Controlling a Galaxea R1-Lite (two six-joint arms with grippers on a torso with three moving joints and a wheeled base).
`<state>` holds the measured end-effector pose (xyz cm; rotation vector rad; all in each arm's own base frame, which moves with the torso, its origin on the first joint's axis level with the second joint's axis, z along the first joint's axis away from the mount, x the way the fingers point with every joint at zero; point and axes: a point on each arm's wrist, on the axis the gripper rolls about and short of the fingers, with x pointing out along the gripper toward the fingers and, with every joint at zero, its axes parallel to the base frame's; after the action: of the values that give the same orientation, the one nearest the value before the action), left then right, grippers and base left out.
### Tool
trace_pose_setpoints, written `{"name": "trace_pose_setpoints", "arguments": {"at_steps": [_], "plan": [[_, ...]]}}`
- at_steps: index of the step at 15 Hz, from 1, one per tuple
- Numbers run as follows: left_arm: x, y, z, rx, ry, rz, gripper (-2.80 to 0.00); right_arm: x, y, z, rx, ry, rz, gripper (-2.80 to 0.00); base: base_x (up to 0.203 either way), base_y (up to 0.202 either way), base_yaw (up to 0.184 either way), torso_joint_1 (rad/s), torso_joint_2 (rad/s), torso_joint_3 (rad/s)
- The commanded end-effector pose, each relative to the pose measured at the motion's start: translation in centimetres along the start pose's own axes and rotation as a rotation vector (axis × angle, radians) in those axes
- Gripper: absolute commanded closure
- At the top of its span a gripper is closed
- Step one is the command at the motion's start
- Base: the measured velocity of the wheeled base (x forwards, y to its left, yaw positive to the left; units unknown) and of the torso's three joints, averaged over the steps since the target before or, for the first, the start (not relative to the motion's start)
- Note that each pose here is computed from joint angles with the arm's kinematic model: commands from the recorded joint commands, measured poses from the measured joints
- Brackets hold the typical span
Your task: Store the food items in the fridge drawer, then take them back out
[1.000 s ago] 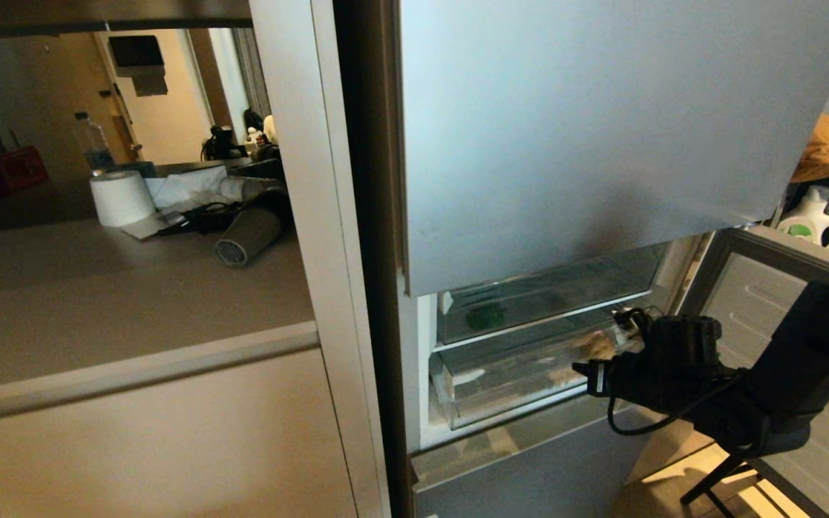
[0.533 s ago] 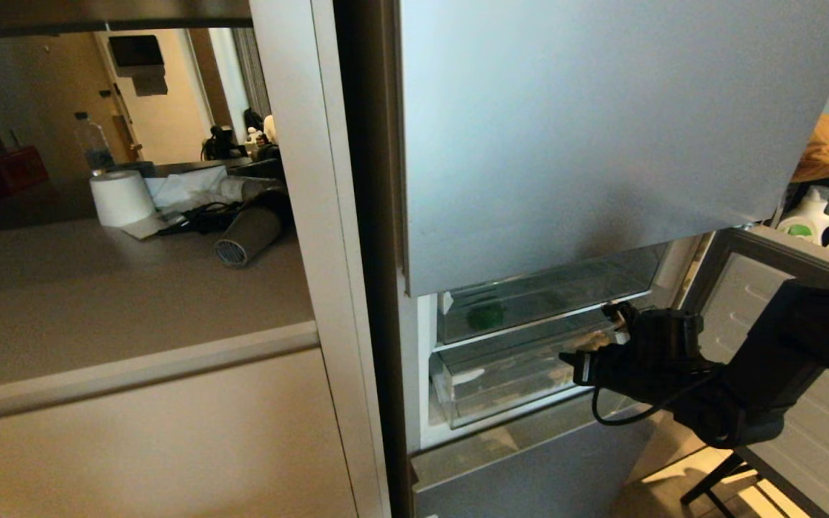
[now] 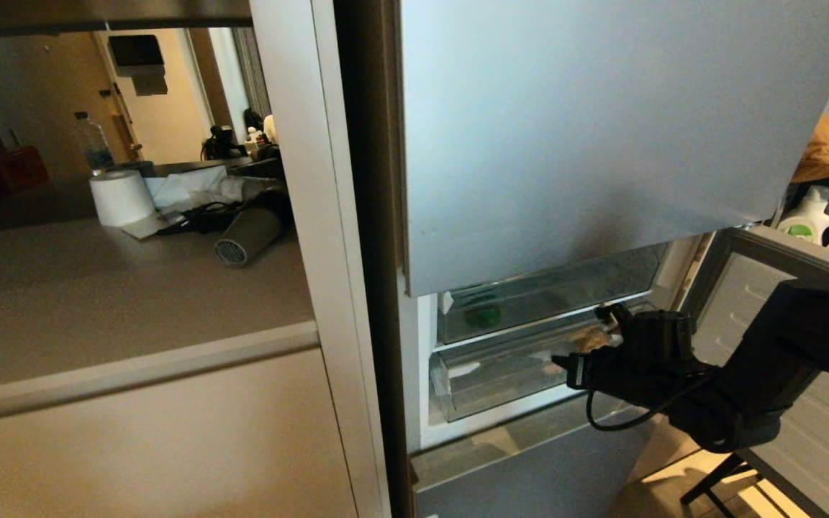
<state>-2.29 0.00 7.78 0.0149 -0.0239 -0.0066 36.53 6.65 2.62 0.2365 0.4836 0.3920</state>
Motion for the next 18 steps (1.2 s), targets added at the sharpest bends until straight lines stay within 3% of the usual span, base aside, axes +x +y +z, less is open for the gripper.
{"name": "trace_pose_setpoints", "arguments": {"at_steps": [1,18], "plan": [[0.1,0.0,-0.3,0.0,0.012,0.0,0.0,-1.3,0.6,0.8,-0.008,-0.027,0.009,0.0,0.0,0.0,0.0,0.0,0.0,0.0],[0.1,0.0,-0.3,0.005,0.012,-0.003,0.0,3.7,-0.8,0.9,-0.028,-0.106,0.025,0.0,0.0,0.0,0.0,0.0,0.0,0.0]]}}
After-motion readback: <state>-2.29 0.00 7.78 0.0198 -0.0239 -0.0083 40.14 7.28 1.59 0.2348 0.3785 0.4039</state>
